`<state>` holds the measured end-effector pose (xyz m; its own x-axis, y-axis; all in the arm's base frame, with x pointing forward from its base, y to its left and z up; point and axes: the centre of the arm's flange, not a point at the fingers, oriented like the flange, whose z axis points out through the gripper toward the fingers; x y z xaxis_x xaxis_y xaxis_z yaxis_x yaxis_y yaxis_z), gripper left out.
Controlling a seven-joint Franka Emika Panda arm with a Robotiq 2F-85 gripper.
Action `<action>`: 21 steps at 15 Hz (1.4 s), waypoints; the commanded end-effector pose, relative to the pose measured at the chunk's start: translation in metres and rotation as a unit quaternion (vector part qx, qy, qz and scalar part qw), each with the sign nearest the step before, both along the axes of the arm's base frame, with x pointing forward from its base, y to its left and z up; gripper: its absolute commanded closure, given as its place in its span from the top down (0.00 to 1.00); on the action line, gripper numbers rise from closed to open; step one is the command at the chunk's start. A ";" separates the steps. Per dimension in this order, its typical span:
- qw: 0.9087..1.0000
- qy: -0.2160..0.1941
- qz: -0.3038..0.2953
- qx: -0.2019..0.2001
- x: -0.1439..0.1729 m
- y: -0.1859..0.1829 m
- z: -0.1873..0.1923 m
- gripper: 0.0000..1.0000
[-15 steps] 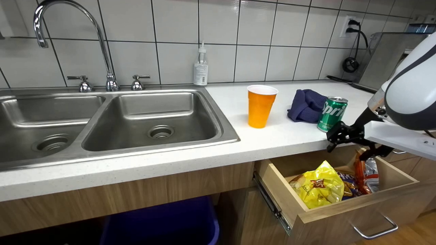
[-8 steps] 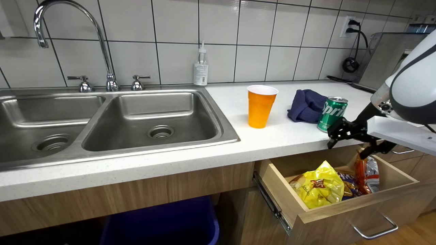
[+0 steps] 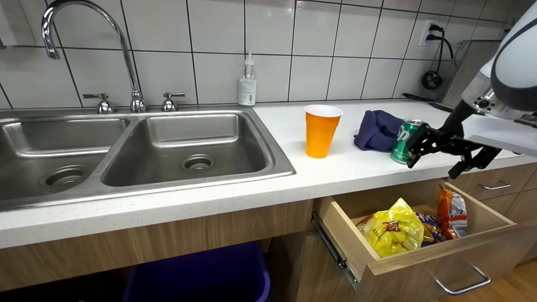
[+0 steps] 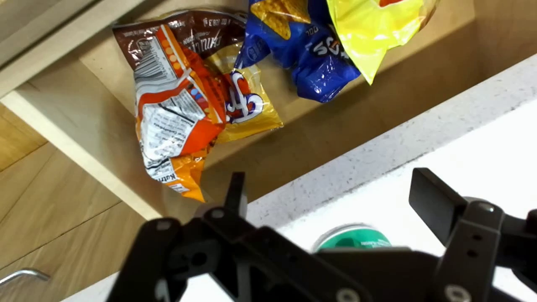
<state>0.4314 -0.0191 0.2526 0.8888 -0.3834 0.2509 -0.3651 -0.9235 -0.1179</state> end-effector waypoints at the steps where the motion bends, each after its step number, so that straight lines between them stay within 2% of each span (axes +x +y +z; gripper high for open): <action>1: 1.000 0.022 0.021 -0.003 -0.019 -0.007 0.033 1.00; 11: 0.993 0.106 0.060 0.012 -0.054 -0.016 0.047 1.00; 13: 0.994 0.101 0.043 0.014 -0.043 -0.014 0.034 1.00; 21: 0.993 0.105 0.048 0.010 -0.047 -0.018 0.036 1.00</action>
<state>0.3848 -0.0366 0.2889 0.9536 -0.2971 0.0498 -0.2935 -0.9535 -0.0681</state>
